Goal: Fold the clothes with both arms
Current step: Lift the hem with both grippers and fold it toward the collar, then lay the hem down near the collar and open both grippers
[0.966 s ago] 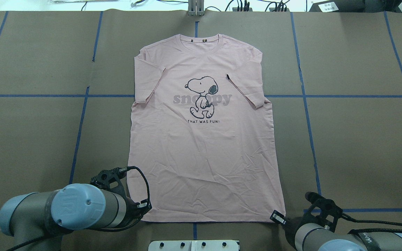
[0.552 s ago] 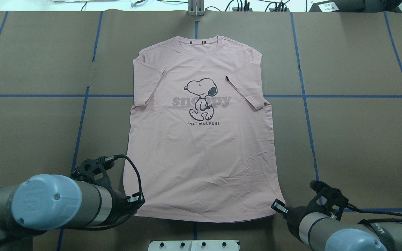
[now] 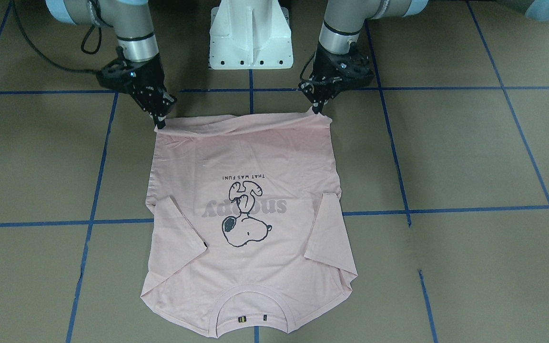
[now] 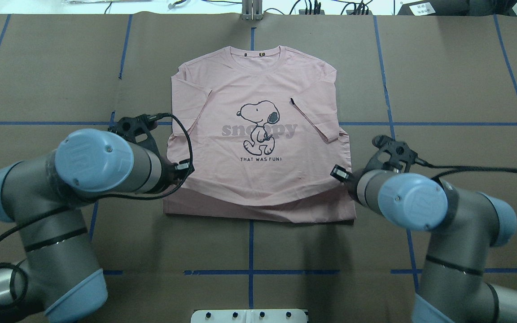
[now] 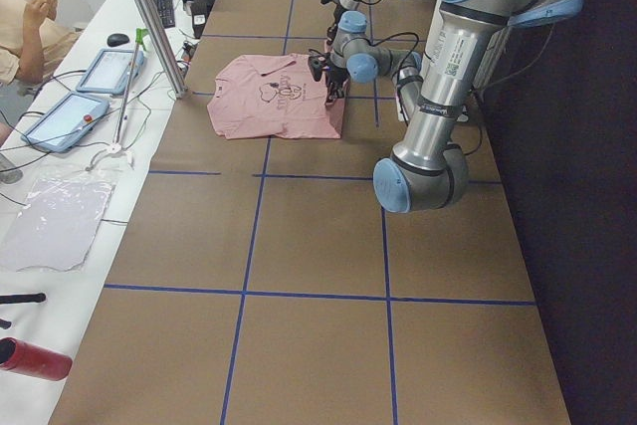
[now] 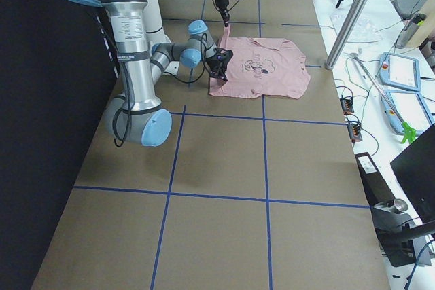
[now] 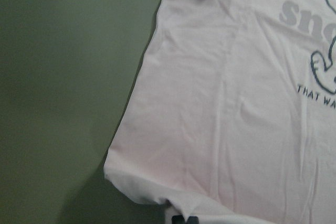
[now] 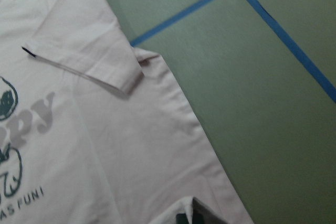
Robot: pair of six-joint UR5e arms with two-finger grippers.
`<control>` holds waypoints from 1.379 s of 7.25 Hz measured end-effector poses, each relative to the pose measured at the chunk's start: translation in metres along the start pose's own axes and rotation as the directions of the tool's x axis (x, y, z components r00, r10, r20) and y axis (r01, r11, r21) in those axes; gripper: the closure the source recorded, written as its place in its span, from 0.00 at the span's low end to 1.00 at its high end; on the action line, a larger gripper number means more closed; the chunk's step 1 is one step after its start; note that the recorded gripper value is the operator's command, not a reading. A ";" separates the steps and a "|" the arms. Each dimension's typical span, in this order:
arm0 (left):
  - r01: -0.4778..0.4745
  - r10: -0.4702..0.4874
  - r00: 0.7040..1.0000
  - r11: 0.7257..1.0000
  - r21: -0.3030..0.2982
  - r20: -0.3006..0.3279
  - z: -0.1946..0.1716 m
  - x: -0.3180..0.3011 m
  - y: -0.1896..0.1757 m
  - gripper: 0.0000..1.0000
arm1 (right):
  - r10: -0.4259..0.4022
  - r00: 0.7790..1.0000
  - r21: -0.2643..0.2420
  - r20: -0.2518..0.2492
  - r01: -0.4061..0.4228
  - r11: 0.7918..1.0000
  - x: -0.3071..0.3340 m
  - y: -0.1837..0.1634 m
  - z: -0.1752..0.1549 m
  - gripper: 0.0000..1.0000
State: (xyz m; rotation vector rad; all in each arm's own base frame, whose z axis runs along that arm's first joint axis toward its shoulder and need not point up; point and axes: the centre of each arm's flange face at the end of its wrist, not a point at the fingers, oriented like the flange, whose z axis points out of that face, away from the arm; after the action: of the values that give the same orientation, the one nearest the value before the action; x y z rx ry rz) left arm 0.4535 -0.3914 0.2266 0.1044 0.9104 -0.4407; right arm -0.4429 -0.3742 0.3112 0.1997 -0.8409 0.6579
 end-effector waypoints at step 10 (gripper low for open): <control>-0.150 0.150 0.988 0.920 0.362 0.028 0.136 0.050 -0.224 1.00 | -0.059 0.982 0.123 -0.179 0.081 0.989 -0.158 -0.217 0.142 1.00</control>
State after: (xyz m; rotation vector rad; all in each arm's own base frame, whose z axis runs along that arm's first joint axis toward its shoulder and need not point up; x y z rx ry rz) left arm 0.4881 -0.6477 0.2925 0.5112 0.8057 -0.4621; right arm -0.4754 -0.6764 0.3064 0.2838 -0.6202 0.6543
